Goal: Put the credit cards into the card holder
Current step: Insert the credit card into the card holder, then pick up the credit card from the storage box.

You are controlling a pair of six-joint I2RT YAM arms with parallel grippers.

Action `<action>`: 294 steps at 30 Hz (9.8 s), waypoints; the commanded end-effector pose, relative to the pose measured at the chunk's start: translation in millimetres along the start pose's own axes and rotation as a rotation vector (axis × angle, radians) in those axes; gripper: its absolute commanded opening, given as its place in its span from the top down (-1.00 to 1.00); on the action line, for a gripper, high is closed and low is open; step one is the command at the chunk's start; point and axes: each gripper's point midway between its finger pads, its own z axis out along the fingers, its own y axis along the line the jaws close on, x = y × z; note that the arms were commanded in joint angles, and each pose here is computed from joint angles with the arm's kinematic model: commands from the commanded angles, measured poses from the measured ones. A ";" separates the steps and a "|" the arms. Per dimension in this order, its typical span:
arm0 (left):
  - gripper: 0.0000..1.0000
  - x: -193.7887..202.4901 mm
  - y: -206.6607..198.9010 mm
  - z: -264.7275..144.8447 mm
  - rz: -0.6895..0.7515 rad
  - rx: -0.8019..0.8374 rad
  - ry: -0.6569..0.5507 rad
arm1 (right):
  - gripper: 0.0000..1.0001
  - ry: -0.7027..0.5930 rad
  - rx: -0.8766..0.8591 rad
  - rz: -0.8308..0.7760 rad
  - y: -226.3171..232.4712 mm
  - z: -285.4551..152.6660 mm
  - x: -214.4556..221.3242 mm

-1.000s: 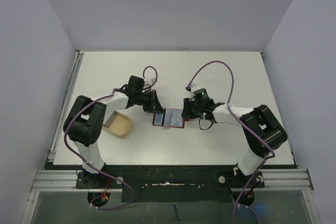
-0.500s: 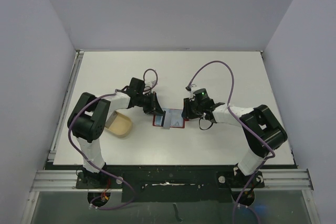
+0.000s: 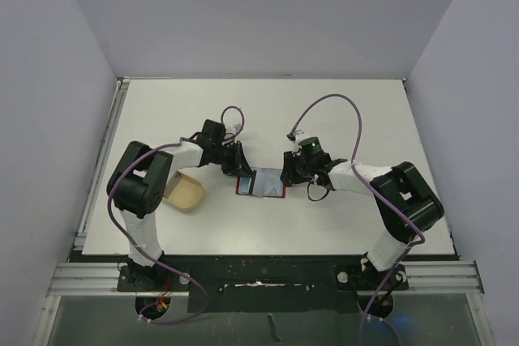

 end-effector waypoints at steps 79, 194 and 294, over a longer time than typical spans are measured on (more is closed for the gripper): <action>0.29 1.4 -40.6 29.1 0.010 0.024 -0.195 | 0.48 -0.024 -0.029 0.201 15.2 -10.1 6.2; 0.56 -23.7 126.4 -236.5 0.499 -1.277 -0.237 | -0.60 -0.374 -0.043 0.135 24.5 -129.8 -86.2; 0.20 1.5 -34.0 -118.8 0.234 -0.079 -0.411 | 1.00 -0.311 -0.383 0.218 81.1 -78.9 -105.3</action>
